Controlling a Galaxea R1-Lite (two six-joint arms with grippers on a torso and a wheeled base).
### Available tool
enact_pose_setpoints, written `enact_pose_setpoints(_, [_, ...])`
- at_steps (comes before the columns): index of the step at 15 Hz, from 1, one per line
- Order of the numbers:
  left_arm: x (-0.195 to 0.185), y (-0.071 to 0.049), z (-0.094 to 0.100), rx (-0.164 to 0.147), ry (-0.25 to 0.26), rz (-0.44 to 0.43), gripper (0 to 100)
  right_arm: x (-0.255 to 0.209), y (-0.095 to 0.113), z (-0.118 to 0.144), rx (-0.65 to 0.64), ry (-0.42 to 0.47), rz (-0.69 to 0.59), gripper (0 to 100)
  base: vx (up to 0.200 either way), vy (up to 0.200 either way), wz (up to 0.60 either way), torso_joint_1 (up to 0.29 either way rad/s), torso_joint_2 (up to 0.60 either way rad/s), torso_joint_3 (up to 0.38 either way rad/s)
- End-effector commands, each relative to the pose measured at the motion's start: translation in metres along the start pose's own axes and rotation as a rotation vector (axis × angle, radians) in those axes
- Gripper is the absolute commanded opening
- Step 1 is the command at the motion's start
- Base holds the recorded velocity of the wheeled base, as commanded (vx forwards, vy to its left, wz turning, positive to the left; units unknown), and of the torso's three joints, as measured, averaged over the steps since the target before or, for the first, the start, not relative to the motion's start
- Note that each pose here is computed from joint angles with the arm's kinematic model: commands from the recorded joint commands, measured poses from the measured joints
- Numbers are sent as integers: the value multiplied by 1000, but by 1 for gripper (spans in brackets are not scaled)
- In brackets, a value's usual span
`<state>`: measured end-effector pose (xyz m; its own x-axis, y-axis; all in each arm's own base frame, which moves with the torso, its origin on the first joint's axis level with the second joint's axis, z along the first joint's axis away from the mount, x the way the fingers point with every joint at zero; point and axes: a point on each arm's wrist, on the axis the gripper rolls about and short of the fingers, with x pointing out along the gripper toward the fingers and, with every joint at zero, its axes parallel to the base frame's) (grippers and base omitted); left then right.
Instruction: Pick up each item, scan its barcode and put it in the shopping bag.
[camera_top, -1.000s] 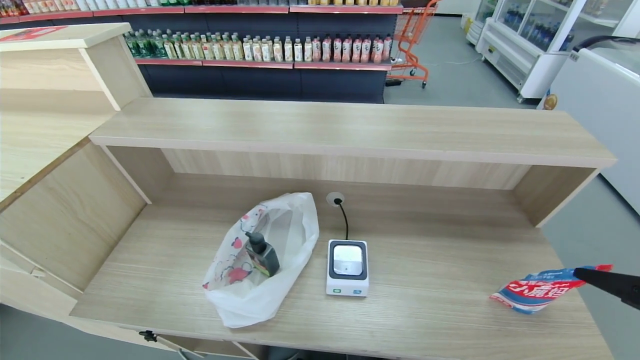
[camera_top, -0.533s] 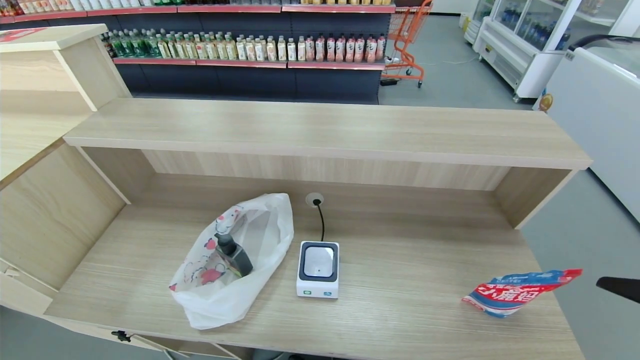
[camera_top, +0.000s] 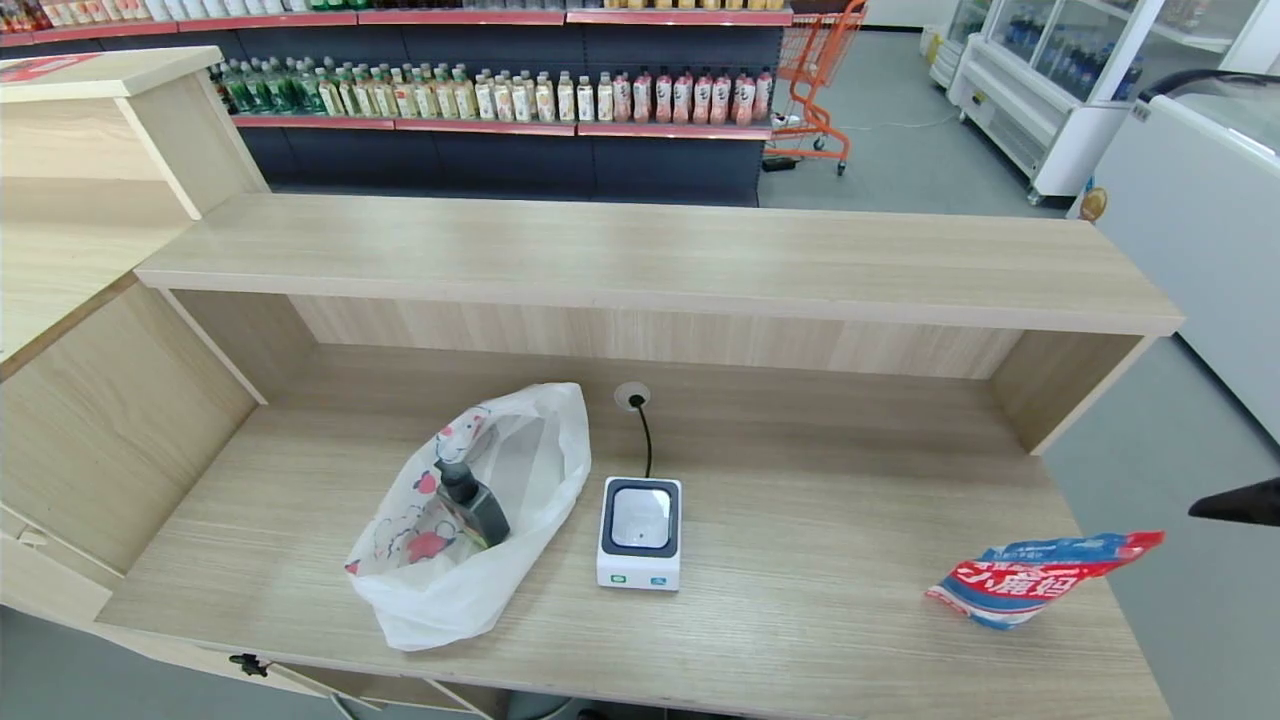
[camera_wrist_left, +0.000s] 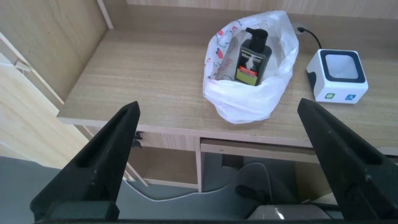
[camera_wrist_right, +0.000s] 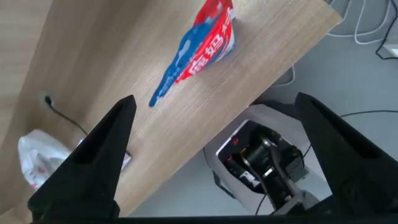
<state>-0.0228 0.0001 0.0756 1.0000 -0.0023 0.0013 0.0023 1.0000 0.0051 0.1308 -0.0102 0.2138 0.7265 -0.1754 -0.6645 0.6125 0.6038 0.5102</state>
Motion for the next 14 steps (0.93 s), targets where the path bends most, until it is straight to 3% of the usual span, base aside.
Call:
enact_pose_setpoints(1, [0,0,0,-1,0,1,100,53,11,7,0,19,-142,100,0,0,0,0,0,0])
enact_pose_setpoints(6, [0,0,0,-1,0,1,100,127,19,1,-23,76,-254,100,0,0,0,0,0,0])
enact_pose_setpoints(10, [0,0,0,-1,0,2,100,182,25,-12,-58,113,-261,100,0,0,0,0,0,0])
enact_pose_setpoints(14, [0,0,0,-1,0,-1,100,220,39,-42,-144,148,-213,100,0,0,0,0,0,0])
